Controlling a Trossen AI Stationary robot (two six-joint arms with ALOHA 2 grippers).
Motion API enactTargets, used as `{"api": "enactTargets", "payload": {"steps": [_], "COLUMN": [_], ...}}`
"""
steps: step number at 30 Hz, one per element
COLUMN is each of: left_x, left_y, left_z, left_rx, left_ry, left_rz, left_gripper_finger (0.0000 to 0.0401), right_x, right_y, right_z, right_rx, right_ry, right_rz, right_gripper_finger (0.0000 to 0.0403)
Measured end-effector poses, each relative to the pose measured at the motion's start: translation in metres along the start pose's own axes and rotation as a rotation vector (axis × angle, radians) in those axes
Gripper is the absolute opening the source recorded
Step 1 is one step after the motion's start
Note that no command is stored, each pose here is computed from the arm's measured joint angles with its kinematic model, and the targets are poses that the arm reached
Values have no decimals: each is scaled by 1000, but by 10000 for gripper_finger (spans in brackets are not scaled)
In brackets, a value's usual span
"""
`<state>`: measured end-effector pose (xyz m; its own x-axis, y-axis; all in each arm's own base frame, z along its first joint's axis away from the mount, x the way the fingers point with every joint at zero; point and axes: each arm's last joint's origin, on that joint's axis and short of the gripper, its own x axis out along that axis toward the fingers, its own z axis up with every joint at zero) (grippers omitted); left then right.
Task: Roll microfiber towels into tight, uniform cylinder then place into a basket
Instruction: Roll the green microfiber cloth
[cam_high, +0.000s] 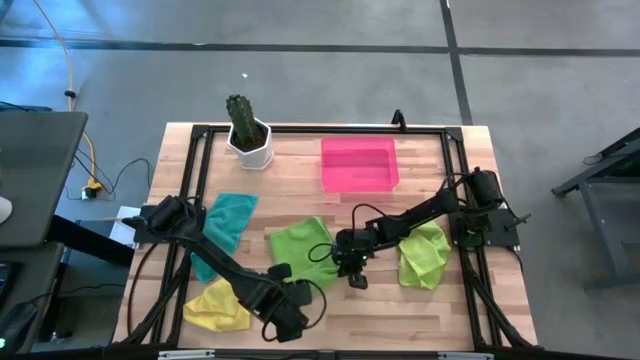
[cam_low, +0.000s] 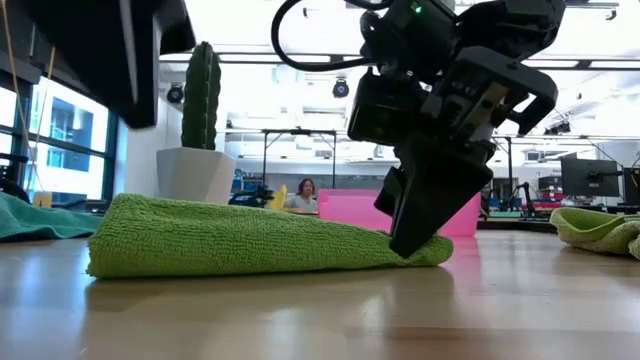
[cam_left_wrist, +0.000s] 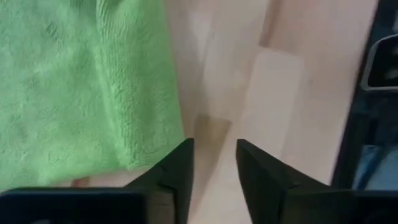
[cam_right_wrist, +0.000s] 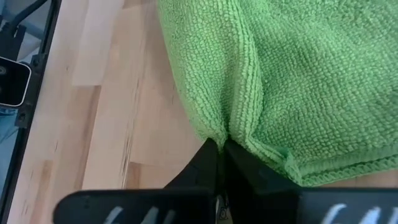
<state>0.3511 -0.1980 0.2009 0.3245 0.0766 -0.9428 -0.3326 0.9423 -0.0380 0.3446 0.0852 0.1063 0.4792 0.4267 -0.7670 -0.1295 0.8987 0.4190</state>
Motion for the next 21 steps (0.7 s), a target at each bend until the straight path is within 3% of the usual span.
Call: {"api": "enactTargets", "payload": {"steps": [9,21], "left_x": [27,51], "left_y": [8,18], "left_z": [-12,-30], "left_rx": [-18,-119], "left_ry": [-84,-36], "left_rz": [51,28], "left_gripper_finger": [202,212], "right_x": [0,0], "right_y": [0,0], "right_z": [1,2], "right_rx": [-31,-51], "right_ry": [-12,-25], "right_rz": [5,-10], "right_gripper_finger": [2,2]}}
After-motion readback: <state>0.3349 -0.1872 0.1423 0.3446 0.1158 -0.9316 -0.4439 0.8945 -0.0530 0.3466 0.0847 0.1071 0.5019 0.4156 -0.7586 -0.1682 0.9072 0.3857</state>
